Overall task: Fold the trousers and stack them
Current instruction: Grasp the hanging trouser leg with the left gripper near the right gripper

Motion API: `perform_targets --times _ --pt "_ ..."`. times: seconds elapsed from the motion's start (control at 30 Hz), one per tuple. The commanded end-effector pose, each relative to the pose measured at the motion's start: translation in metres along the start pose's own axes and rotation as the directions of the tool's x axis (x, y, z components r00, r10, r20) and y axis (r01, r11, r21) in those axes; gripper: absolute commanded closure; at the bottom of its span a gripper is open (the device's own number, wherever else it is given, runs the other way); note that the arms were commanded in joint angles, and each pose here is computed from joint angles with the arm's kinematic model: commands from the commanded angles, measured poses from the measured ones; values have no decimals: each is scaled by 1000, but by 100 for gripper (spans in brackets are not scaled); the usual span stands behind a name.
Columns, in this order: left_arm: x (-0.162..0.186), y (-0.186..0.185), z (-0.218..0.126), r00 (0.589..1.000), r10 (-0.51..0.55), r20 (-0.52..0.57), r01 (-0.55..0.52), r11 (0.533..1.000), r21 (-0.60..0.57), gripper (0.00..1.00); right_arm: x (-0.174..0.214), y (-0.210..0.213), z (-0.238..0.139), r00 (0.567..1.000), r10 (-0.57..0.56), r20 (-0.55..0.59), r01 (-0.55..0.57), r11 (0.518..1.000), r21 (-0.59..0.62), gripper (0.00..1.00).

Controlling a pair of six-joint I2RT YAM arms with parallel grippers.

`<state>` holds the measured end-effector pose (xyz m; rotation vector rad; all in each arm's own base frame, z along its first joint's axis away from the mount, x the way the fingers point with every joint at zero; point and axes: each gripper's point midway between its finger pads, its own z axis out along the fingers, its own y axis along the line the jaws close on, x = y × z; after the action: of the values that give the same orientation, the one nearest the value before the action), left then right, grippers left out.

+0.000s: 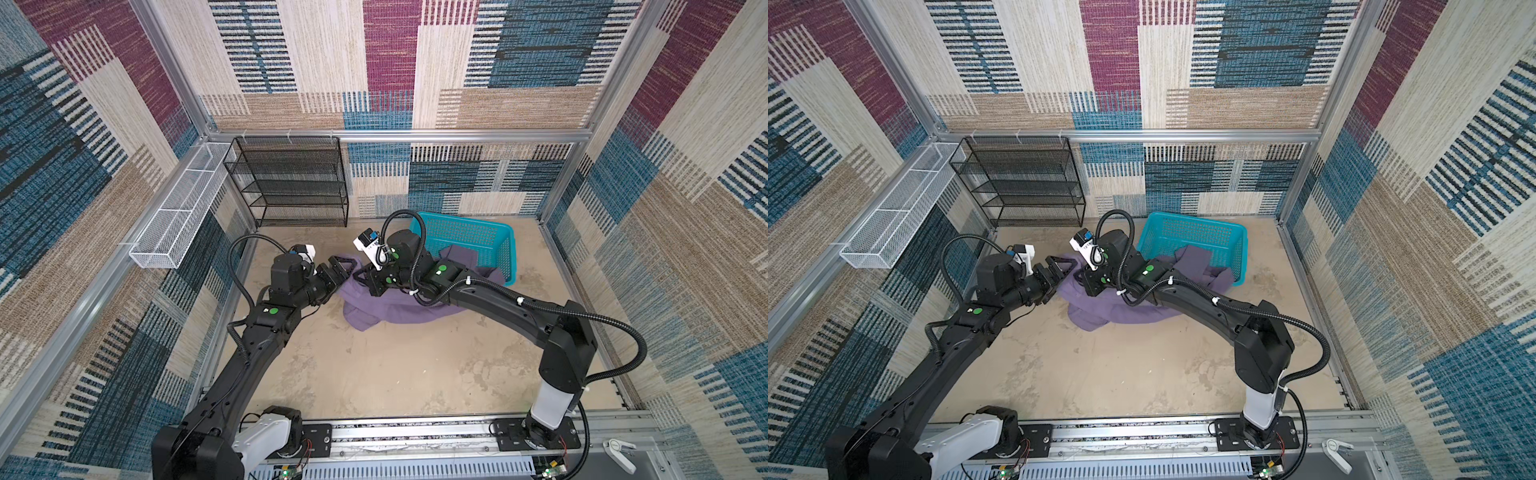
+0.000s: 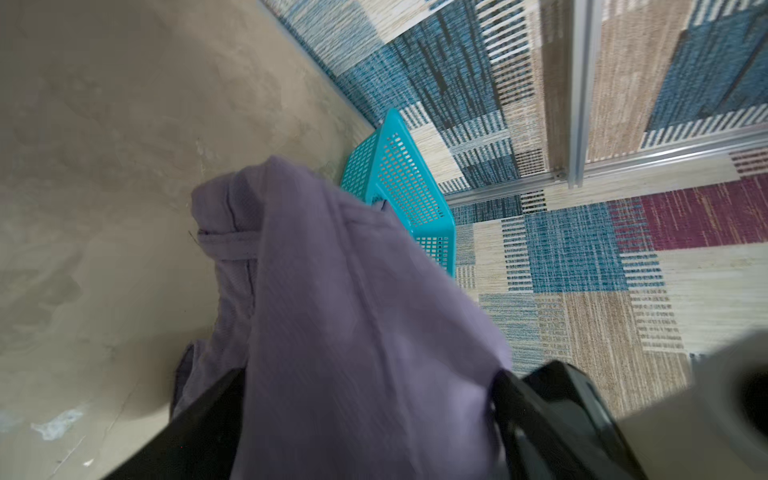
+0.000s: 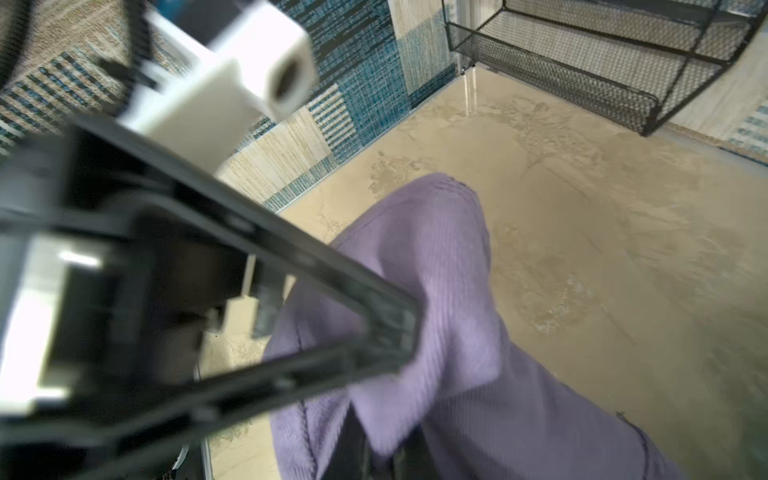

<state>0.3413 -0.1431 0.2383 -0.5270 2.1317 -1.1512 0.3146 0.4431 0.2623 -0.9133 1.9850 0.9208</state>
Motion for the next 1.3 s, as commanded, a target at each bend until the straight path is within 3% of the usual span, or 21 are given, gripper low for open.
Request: perform_targets --times 0.0,0.03,0.23,0.37,0.5,0.63,0.73,0.83,0.9,1.03,1.27 --pt "2 -11 13 998 -48 -43 52 993 104 31 -27 20 2 994 -28 103 35 997 -70 92" --pt "4 -12 17 996 -60 -61 67 991 118 37 -32 22 3 993 -30 111 38 997 -71 92" --pt "-2 -25 22 995 -41 -89 52 990 131 100 -24 24 7 996 -6 94 14 997 -79 84" --pt "-19 -36 15 1000 18 -24 -16 995 98 100 -21 13 -6 994 23 106 -23 1000 -1 62" --pt "-37 -54 2 995 96 29 -98 993 69 100 -28 -15 -49 988 21 151 -52 977 207 53" --pt "-55 -65 -14 984 157 82 -159 987 17 100 -13 -60 -117 980 68 187 -149 873 465 40" --pt "-68 -75 -27 973 194 124 -194 981 -6 100 18 -99 -165 953 206 221 -298 773 560 38" --pt "-81 -97 -42 958 234 167 -238 971 4 100 53 -131 -194 914 319 251 -406 714 570 36" --pt "-88 -115 -50 948 257 189 -265 964 21 100 64 -143 -199 903 350 249 -429 700 571 34" --pt "-99 -155 -62 935 288 206 -311 947 85 100 68 -148 -177 901 388 196 -431 734 525 27" --pt "-108 -187 -83 911 331 244 -365 924 111 100 57 -173 -133 851 495 173 -523 778 348 28"
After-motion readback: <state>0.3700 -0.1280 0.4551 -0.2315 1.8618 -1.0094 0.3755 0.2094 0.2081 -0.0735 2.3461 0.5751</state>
